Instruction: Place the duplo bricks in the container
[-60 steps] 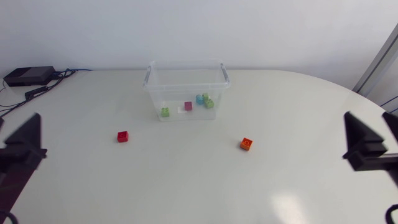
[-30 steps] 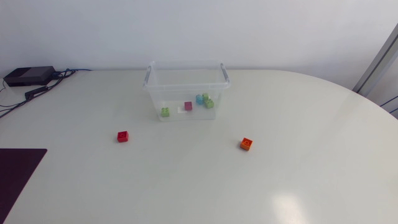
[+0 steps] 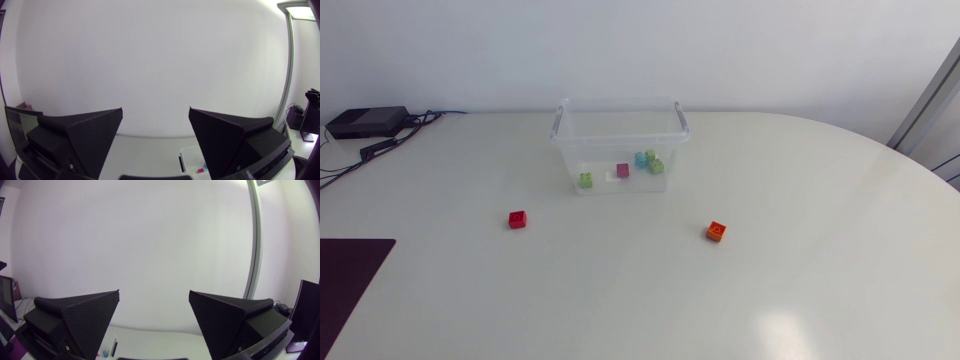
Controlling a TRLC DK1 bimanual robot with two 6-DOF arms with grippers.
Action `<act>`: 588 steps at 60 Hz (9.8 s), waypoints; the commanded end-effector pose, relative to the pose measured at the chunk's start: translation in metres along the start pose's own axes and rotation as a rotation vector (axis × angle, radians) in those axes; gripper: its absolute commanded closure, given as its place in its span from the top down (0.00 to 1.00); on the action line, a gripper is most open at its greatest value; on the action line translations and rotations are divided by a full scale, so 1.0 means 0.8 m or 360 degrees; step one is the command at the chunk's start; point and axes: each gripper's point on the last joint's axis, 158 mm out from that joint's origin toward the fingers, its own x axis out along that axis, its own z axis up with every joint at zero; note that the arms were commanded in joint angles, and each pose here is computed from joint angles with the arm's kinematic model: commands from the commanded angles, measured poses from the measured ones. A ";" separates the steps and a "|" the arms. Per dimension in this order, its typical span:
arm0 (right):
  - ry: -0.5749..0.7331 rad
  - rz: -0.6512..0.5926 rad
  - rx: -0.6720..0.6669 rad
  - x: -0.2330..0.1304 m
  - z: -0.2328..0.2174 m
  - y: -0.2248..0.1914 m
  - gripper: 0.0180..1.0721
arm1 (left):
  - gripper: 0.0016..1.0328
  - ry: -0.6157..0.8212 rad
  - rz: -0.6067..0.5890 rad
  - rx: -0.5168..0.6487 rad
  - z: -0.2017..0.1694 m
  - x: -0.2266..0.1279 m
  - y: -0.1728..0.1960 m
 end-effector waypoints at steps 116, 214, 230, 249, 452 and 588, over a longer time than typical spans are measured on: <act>0.1956 0.1269 -0.0808 -0.013 -0.688 0.147 0.95 | 0.88 0.1401 -0.1712 0.1457 -0.698 0.153 -0.037; 0.1057 0.1036 -0.0720 0.007 -0.333 0.174 0.21 | 0.21 0.0508 -0.1521 0.1168 -0.297 0.044 -0.108; 0.0729 0.0917 -0.0600 0.048 -0.207 0.181 0.21 | 0.21 0.0216 -0.1305 0.0988 -0.173 0.061 -0.126; 0.0544 0.0897 -0.0488 0.099 -0.156 0.208 0.21 | 0.21 -0.0064 -0.1186 0.0755 -0.110 0.106 -0.144; 0.1359 0.0508 -0.0206 0.131 -0.275 0.138 0.95 | 0.97 0.0240 -0.0504 0.0275 -0.164 0.155 -0.054; 0.0625 -0.0083 -0.0576 -0.097 -0.489 -0.019 0.95 | 0.96 0.0072 -0.0127 0.0408 -0.477 -0.064 -0.011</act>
